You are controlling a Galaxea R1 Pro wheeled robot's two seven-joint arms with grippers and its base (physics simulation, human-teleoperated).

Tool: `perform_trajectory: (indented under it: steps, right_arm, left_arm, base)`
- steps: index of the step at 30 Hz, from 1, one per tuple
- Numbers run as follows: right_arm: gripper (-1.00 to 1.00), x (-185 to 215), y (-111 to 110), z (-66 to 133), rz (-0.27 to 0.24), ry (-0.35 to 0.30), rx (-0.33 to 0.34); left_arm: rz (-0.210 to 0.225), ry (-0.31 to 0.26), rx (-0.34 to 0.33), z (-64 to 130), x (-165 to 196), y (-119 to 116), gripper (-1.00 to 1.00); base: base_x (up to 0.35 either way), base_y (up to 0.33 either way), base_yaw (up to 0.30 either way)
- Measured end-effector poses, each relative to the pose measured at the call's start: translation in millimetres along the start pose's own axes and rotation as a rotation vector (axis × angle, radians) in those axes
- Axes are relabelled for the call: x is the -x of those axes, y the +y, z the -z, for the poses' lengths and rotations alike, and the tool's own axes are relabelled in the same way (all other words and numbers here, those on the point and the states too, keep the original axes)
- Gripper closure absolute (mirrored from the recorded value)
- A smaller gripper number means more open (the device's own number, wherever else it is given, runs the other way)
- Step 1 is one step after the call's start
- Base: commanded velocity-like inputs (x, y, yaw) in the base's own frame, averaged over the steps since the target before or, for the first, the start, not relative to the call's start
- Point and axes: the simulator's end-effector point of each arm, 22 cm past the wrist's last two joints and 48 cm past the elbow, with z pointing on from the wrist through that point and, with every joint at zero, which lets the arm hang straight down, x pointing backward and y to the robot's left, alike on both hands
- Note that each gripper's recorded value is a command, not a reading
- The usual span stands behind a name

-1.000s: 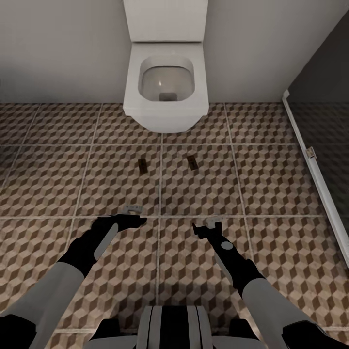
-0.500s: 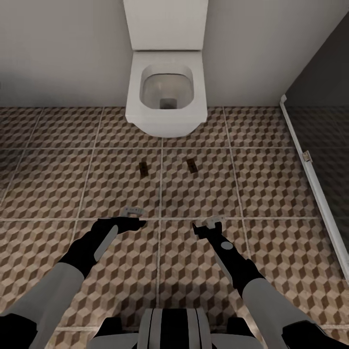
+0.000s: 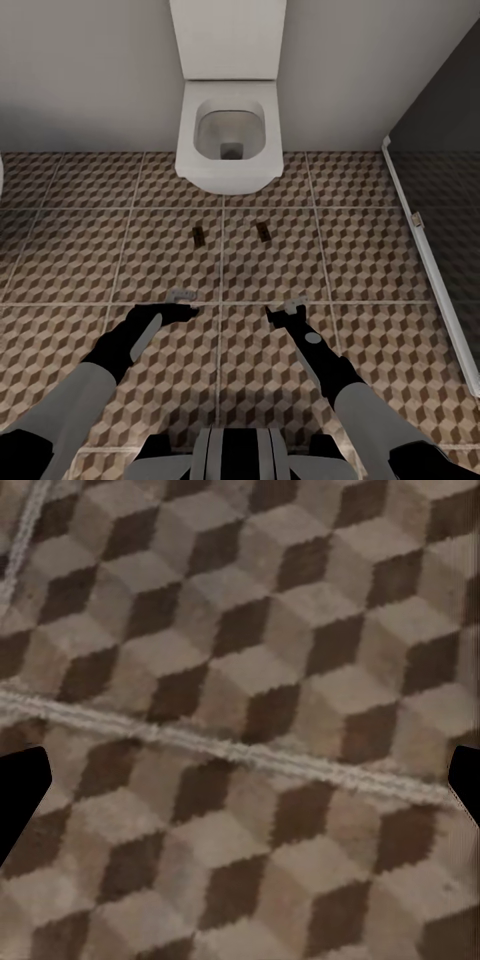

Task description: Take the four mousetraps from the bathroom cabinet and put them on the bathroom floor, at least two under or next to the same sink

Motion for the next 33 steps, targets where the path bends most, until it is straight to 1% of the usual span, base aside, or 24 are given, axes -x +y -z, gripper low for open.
perform_trajectory:
  steps: [3, 5, 12, 20, 27, 31, 33]
  right_arm:
    - [-1.0, 7, -1, 4.5, 0.001, -0.012, -0.001]
    - [-1.0, 10, -2, 7.6, 0.002, -0.014, -0.002]
    - [-1.0, 3, -2, 19.4, 0.004, 0.009, -0.001]
    - [-1.0, 1, 0, 33.5, 0.003, 0.01, 0.002]
    - [-1.0, -13, 2, 47.6, 0.002, 0.047, 0.005]
    - [-1.0, -15, 2, 55.7, 0.003, 0.046, 0.006]
    - [-1.0, -16, 2, 60.0, 0.003, 0.047, 0.007]
  left_arm:
    - [0.008, 0.025, 0.002, 1.4, -9, -1, -1.0]
    - [0.012, 0.032, 0.004, 3.2, -12, -1, -1.0]
    - [0.031, 0.01, 0.036, 4.5, -24, 11, -1.0]
    - [0.052, 0.043, 0.07, 8.9, -54, 24, -1.0]
    - [0.066, 0.035, 0.131, 15.2, -88, 49, -1.0]
    - [0.069, 0.022, 0.162, 22.2, -103, 62, -1.0]
    - [0.069, 0.025, 0.178, 26.5, -113, 68, -1.0]
  base:
    - [0.0, 0.0, 0.0]
    - [0.0, 0.0, 0.0]
    - [0.0, 0.0, 0.0]
    - [0.0, 0.0, 0.0]
    - [0.0, 0.0, 0.0]
    - [0.0, 0.0, 0.0]
    - [0.0, 0.0, 0.0]
